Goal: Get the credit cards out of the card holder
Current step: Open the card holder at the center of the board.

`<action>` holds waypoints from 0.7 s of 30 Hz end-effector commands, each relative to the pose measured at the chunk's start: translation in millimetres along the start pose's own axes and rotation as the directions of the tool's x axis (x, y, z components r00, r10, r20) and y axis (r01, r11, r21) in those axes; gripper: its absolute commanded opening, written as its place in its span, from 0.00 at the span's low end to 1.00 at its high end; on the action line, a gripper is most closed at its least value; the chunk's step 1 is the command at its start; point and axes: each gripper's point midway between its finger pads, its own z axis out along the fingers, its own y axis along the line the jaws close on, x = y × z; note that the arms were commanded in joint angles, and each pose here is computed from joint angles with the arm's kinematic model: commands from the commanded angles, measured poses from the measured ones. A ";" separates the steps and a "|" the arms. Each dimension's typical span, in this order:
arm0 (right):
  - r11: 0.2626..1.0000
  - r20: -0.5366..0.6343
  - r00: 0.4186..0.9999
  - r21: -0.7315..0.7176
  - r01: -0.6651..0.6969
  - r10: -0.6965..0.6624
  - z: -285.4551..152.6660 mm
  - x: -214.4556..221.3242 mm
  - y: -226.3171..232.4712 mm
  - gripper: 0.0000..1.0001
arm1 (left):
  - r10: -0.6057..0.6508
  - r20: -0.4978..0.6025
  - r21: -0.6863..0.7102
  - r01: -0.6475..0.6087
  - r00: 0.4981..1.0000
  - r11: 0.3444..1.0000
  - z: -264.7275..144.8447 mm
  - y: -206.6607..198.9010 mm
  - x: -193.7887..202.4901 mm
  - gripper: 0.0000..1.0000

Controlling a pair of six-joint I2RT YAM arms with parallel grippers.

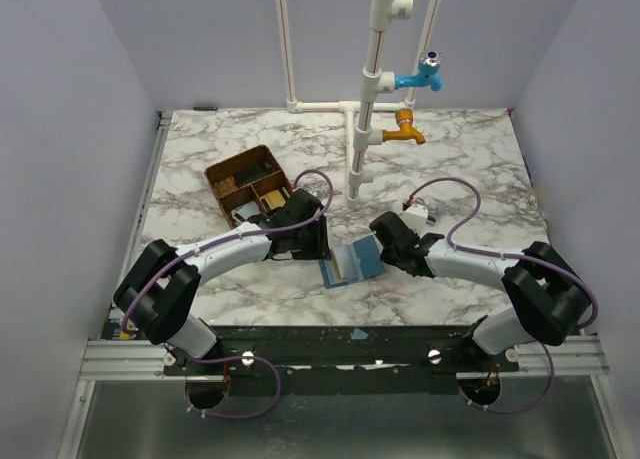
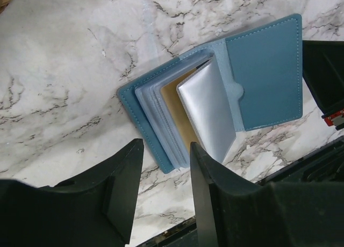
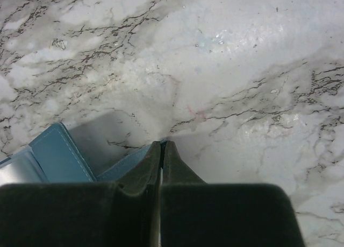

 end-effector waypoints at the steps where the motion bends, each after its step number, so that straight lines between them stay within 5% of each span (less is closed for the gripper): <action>1: 0.999 -0.081 0.996 0.013 0.042 -0.041 12.0 25.1 -9.3 0.01 | 0.018 0.006 -0.024 -0.017 1.000 1.000 7.4 -2.5 -4.2 0.36; 10: 0.999 -0.091 0.995 0.010 0.044 -0.042 8.2 25.6 -10.4 0.01 | 0.023 -0.016 -0.029 -0.023 1.000 0.999 19.5 -8.8 0.8 0.15; 21: 1.000 -0.119 0.993 -0.014 0.002 -0.004 -4.9 31.9 -13.8 0.01 | 0.061 -0.045 0.016 -0.061 0.997 0.998 30.1 -36.6 1.3 0.10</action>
